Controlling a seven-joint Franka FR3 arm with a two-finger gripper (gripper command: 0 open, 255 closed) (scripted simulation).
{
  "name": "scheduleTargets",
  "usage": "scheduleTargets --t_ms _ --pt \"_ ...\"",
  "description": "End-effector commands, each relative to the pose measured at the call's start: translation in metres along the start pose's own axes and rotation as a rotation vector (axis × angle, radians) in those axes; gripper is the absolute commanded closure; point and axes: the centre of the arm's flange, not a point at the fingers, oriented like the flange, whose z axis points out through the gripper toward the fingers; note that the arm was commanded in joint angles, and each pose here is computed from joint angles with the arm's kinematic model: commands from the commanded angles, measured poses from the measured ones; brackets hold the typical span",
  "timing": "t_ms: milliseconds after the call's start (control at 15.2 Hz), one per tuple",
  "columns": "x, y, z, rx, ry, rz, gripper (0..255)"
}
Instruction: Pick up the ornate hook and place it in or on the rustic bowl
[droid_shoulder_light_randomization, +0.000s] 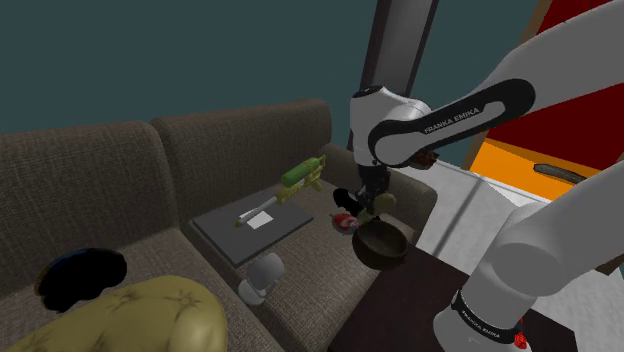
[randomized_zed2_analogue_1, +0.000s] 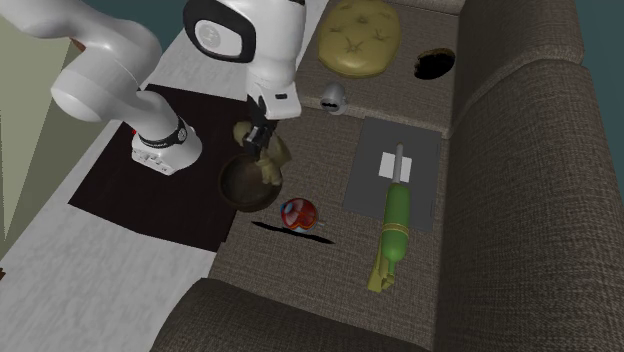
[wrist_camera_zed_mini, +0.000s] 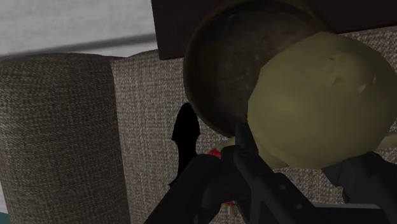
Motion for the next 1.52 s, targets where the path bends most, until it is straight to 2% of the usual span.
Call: scheduleTargets --t_ms 0,264,1188,1452 --pt "-0.022 0.015 0.006 0.001 0.000 -0.001 255" --pt "-0.068 0.048 0.021 0.001 0.000 -0.001 255" --pt "-0.056 0.027 0.091 0.001 0.000 -0.001 255" --pt "-0.056 0.025 0.095 0.001 0.000 -0.001 255"
